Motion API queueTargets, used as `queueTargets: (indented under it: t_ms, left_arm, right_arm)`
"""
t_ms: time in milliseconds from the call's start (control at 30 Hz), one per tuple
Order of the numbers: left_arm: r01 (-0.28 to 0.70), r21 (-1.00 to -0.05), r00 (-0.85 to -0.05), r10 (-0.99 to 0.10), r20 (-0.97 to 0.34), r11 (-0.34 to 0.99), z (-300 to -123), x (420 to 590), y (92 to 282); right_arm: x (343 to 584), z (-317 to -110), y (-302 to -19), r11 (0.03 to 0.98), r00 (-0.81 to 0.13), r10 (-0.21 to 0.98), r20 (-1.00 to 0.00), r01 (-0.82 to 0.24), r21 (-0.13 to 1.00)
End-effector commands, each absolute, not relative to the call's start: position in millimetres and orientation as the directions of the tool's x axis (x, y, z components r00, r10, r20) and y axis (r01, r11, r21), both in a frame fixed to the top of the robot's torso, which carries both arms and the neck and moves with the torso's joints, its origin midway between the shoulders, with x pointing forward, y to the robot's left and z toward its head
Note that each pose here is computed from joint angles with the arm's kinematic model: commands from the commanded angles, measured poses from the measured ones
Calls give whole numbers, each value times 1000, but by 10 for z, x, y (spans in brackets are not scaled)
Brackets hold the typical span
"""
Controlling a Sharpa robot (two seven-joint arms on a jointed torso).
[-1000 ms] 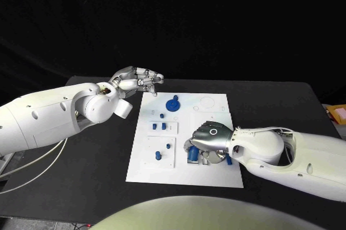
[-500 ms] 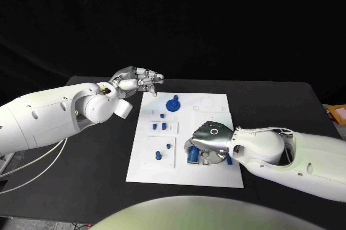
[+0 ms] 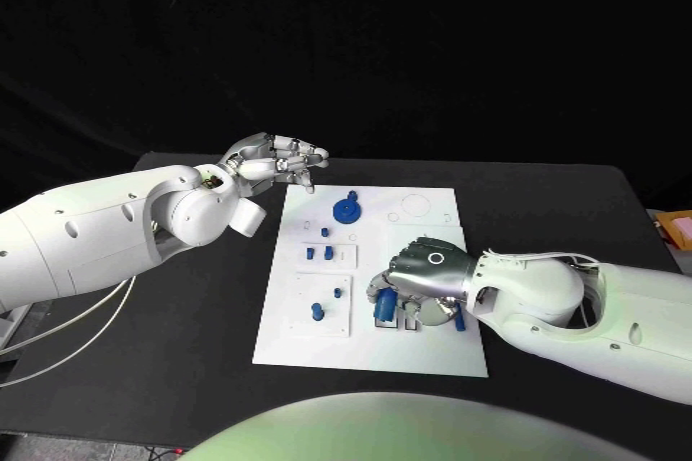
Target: Assemble the parts on the task board
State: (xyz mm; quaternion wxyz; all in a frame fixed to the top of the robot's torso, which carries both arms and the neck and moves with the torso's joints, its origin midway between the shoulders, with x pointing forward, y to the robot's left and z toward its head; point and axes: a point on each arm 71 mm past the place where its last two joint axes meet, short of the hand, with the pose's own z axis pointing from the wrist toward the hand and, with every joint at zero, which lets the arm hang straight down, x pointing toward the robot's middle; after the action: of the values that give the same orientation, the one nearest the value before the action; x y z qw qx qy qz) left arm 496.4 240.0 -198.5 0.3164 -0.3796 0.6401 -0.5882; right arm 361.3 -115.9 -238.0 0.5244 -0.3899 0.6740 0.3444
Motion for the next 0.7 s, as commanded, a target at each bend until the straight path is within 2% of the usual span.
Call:
queueTargets:
  t_ms: [33, 700]
  left_arm:
    - [-113, -994, -525, -850, 50, 12, -1977, 4960, 2381]
    - [-115, -993, -524, -850, 49, 13, -1981, 4967, 2378]
  right_arm:
    - [3595, -2333, -1147, 436, -154, -140, -978, -897, 79]
    - [3606, -2382, -1123, 421, -216, -222, -951, -901, 106]
